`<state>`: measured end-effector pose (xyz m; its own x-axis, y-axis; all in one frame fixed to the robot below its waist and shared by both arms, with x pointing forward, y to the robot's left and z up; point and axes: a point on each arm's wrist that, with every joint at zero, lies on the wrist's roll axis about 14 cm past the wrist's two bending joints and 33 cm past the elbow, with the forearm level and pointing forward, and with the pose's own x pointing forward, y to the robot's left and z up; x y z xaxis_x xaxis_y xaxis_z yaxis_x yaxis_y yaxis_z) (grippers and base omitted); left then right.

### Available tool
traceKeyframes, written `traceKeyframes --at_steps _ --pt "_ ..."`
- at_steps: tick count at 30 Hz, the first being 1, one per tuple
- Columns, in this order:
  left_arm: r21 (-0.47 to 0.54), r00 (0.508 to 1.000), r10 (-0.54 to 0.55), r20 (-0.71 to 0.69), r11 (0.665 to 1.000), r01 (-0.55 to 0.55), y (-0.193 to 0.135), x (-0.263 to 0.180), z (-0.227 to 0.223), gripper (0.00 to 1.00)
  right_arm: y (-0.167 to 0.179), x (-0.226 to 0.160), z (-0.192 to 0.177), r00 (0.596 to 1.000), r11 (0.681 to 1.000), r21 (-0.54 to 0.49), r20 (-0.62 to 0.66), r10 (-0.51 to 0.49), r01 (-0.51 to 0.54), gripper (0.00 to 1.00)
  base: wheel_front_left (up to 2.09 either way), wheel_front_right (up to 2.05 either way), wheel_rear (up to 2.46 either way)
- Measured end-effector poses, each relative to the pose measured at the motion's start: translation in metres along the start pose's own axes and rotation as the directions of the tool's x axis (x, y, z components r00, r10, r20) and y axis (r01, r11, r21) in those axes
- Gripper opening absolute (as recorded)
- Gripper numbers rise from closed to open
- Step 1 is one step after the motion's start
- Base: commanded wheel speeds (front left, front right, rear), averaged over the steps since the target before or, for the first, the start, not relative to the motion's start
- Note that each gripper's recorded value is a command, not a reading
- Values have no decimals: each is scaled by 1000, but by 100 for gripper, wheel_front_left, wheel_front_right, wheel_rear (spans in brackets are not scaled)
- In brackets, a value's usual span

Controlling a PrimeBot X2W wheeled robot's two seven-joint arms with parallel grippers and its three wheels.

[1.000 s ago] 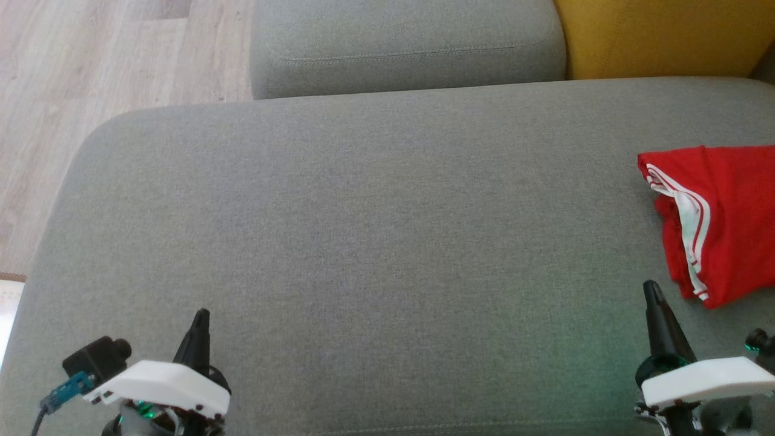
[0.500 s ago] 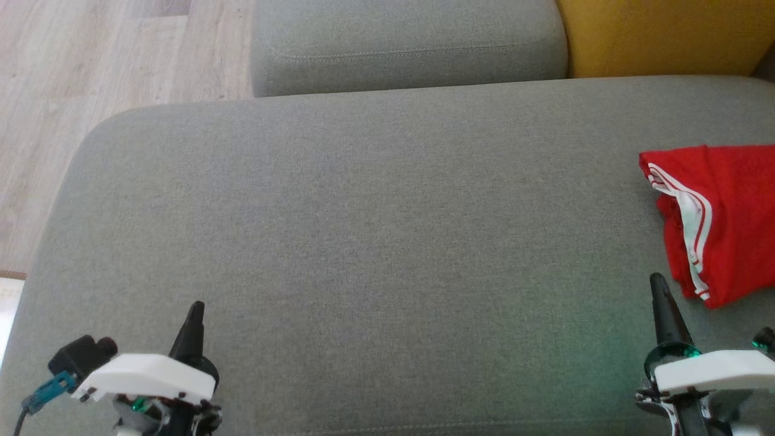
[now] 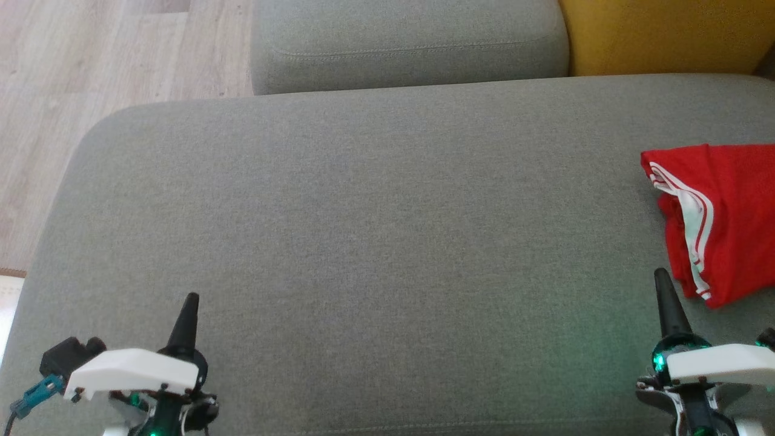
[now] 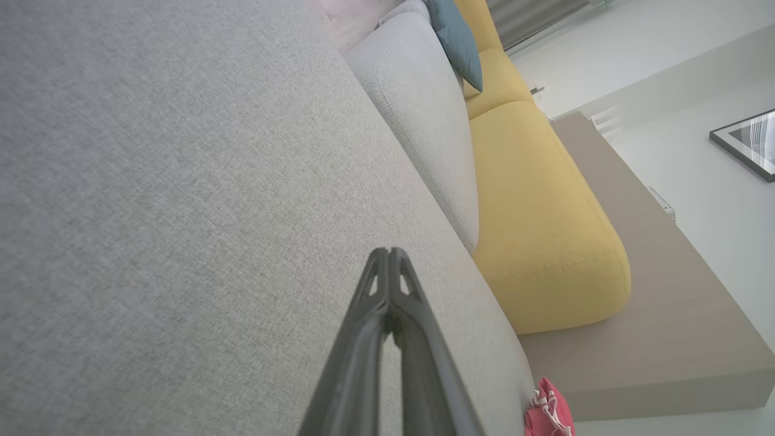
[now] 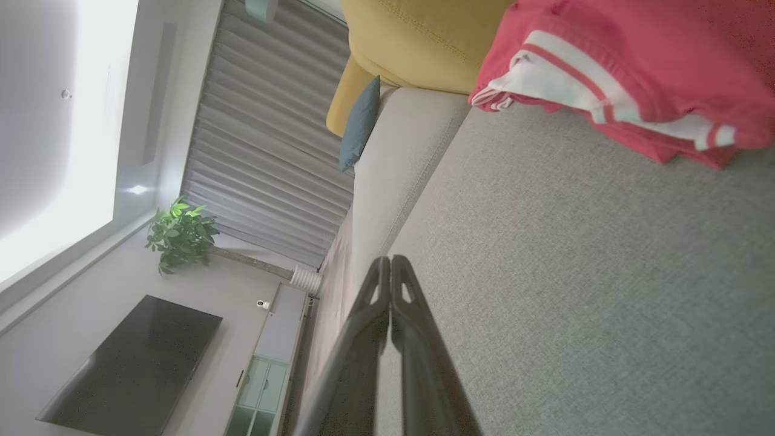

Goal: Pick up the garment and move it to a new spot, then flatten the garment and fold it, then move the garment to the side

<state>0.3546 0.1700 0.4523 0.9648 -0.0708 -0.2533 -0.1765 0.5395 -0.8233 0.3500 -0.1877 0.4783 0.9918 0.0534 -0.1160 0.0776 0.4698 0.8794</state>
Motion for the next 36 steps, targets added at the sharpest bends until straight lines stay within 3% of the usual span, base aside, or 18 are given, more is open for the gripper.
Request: traceKeyframes --at_steps 17,36 --pt "-229 999 -42 23 972 46 -5 5 8 0 -1 10 5 1000 978 206 26 2 -8 0 0 0 0" --pt "-448 992 -86 87 886 116 -8 8 24 0 -6 18 11 998 911 411 60 -11 -15 0 0 0 0"
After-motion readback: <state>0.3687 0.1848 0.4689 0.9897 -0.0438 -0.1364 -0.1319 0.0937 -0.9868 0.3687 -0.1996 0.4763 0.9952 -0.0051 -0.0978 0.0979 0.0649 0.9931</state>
